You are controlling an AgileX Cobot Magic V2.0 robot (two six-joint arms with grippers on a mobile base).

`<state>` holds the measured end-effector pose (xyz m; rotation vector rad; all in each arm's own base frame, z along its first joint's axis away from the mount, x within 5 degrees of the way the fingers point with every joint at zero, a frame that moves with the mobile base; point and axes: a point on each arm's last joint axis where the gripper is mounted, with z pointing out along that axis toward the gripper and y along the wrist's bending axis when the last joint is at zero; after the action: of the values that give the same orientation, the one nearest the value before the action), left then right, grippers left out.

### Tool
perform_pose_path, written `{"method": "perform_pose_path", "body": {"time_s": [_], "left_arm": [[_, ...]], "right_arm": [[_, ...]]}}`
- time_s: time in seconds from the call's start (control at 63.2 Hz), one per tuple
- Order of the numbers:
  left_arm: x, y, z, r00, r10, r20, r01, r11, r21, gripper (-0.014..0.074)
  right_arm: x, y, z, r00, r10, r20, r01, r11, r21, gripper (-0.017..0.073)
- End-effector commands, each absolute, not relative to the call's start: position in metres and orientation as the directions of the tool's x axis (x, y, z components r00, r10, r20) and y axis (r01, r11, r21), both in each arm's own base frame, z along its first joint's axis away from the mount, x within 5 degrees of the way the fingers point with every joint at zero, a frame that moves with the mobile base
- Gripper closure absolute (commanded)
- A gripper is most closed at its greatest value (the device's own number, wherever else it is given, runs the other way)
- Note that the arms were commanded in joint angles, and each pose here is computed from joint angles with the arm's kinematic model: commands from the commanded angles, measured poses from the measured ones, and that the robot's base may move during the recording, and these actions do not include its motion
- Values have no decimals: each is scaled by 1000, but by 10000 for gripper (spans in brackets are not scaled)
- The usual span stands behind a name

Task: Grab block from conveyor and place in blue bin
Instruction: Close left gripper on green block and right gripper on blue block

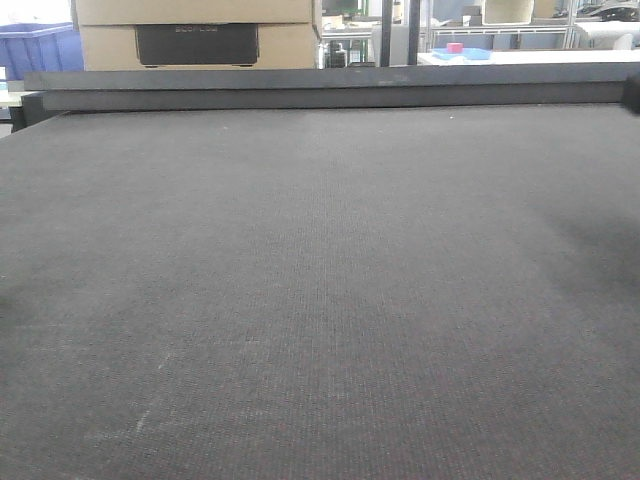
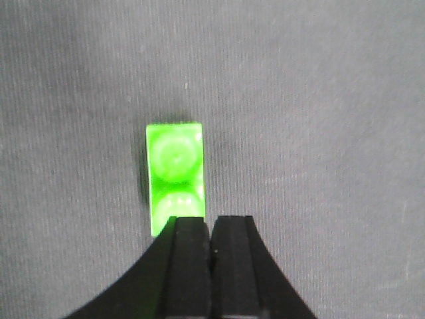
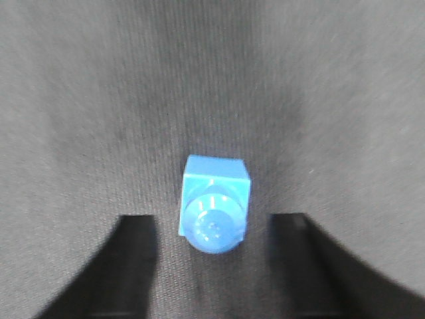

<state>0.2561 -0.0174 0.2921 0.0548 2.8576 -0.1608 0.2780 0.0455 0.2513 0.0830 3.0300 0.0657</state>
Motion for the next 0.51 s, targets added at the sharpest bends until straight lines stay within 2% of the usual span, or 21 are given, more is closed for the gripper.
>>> {"method": "perform_pose_path", "body": {"time_s": [0.0,0.158,0.412,0.491], "left_arm": [[253,-19,294,-960,15,-278,48,992,-115,704],[249,-19,298,-958,15,-287,50,992,-115,704],[243,-19,305,-951,16,-310,54,992,-115,704],[243,-19,306,-950,16,-312,54,992,-115,704]], "right_arm": [[285,47,239,-996,53,-67,50,998,40,225],[294,49,213,-998,56,17,56,998,24,215],[296,50,206,-998,57,37,58,998,21,223],[295,49,206,-997,56,48,57,998,19,293]]}}
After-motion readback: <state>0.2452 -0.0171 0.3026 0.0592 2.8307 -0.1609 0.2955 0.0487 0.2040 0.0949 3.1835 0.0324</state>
